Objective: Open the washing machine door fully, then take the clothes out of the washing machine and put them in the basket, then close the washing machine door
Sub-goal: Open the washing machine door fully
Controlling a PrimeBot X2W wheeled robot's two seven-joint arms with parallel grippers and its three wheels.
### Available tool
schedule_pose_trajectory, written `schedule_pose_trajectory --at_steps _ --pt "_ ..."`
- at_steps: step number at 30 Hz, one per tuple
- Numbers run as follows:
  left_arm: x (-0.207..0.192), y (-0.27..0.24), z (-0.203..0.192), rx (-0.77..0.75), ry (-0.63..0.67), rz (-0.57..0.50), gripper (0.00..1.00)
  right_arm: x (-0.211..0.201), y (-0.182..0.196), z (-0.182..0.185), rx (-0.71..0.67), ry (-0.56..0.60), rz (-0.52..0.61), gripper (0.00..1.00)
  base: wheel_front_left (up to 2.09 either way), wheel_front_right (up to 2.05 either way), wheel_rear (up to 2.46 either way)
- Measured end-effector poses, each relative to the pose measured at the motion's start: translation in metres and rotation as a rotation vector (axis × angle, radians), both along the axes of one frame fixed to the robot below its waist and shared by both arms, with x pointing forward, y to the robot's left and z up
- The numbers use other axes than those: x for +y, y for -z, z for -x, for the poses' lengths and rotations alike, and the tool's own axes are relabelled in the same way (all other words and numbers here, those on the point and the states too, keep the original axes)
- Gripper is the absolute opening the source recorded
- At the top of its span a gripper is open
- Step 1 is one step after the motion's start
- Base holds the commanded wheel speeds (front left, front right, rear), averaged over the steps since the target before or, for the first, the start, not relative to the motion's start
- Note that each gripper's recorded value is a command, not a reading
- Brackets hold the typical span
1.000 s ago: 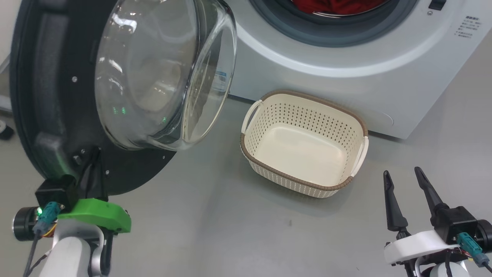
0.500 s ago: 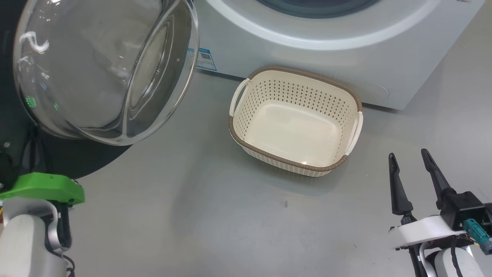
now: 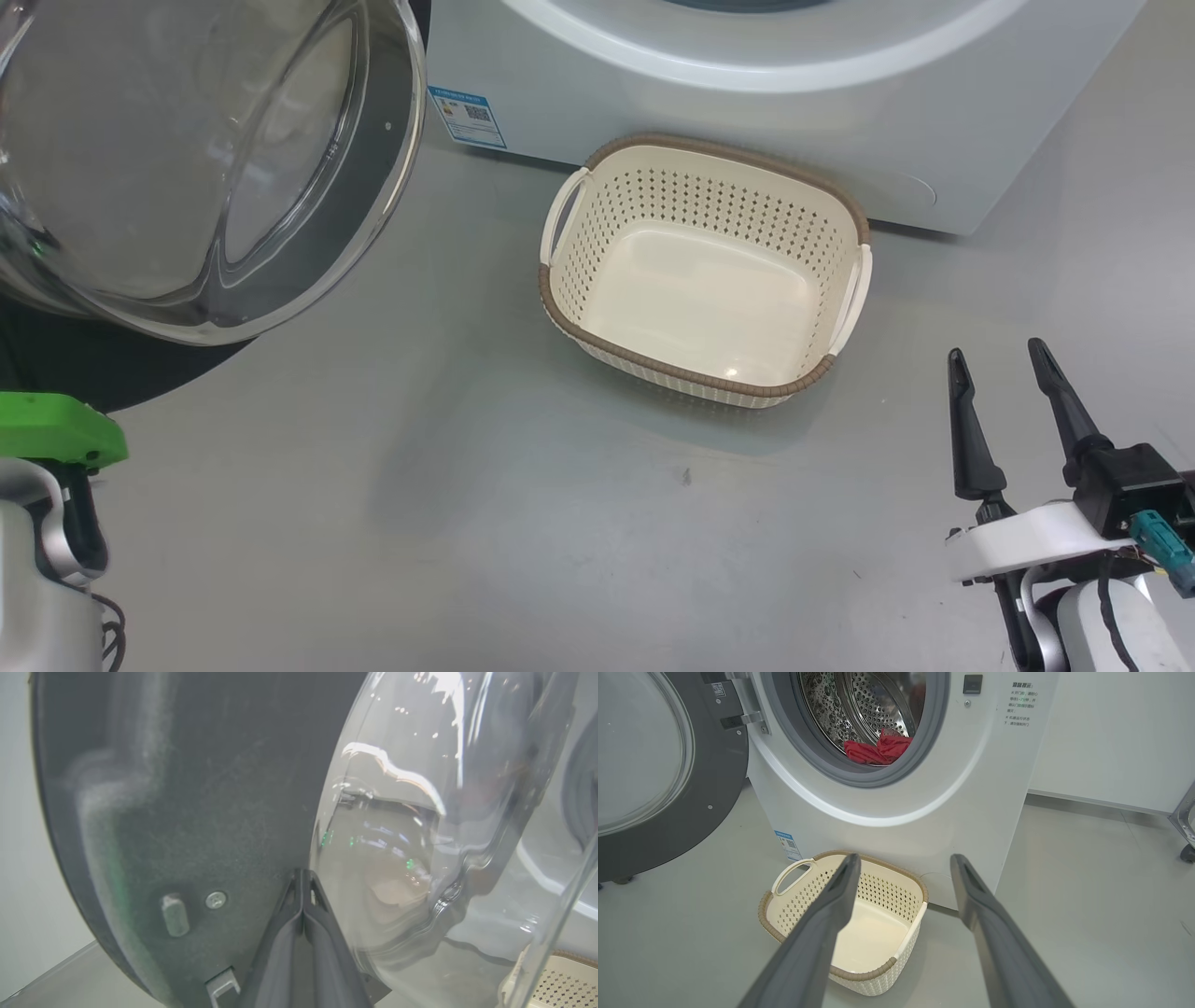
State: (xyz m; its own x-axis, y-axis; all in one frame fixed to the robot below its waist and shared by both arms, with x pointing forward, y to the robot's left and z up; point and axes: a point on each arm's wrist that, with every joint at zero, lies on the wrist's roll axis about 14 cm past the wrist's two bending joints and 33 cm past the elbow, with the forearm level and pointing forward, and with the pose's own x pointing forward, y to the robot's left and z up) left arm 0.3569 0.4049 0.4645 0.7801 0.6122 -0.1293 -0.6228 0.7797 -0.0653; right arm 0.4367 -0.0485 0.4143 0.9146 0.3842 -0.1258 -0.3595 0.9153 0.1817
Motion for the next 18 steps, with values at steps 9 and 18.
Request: schedule_pose_trajectory --at_steps 9,18 --pt "-0.001 0.002 0.001 -0.009 -0.011 0.016 0.0 -0.003 -0.001 0.001 -0.001 0.01 0.008 1.0 0.0 0.0 0.0" --pt "-0.019 0.008 0.013 -0.027 -0.005 0.045 0.0 -0.008 -0.005 0.005 -0.002 0.024 0.014 1.0 0.0 0.0 0.0"
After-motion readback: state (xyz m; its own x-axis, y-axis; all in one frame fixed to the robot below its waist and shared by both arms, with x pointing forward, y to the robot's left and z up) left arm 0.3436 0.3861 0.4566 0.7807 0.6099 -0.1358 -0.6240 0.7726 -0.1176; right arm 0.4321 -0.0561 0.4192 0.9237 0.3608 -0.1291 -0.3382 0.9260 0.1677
